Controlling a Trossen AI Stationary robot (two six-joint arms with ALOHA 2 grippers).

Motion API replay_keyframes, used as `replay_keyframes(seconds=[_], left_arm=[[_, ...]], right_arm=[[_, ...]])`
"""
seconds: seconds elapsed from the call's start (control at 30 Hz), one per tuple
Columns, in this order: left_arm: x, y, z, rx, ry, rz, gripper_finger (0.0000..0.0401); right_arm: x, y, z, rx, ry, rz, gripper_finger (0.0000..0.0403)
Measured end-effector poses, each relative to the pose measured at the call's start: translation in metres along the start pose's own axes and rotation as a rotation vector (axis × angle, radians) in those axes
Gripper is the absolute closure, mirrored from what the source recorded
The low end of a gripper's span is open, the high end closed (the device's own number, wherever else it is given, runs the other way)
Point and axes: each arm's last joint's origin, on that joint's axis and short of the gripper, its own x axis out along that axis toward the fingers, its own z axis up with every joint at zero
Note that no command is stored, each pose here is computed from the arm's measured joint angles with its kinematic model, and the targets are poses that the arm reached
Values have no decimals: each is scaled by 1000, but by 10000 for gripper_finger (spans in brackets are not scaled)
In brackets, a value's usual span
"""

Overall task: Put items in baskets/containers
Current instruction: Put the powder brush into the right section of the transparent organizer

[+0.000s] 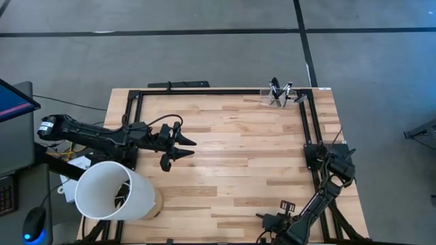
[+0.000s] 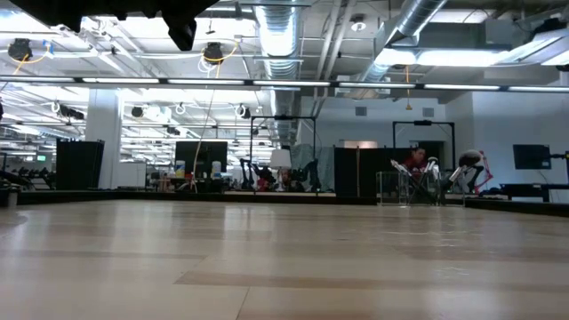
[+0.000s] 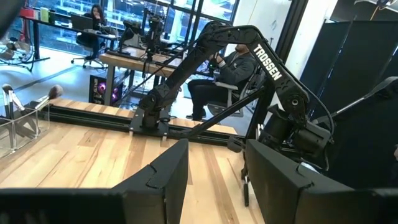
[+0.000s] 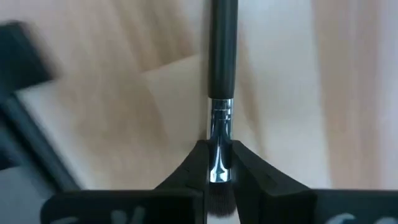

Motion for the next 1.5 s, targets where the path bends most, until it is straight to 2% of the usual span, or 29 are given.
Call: replay_keyframes(seconds=[0.23,0.43,0.6,0.7,0.87,1.1,1.23,1.3,1.5], left_arm=[[0,0,0,0,0,0,243],[0,0,0,0,0,0,243],[1,1,-1,5,8,7,243],[5,5,-6,-7,33,23,243],[21,18,-25,-105,101,53,243],[50,41,-50,-281,120,-105,243],[67,50,-66,-362,192,-106,243],[77,53,-73,-388,223,-109,241],[107,53,-85,-430,303,-236,215]], right_arm=[[0,-19,20,-74,28,-103,350],[1,-34,45,-165,15,-148,372],[0,-44,57,-219,14,-190,372],[-6,-51,61,-235,-4,-275,365],[-33,-56,65,-303,-82,-428,365],[-63,-60,83,-482,-177,-518,364],[-69,-66,95,-574,-209,-583,360],[-70,-70,101,-620,-211,-619,364],[-71,-83,118,-742,-199,-729,364]])
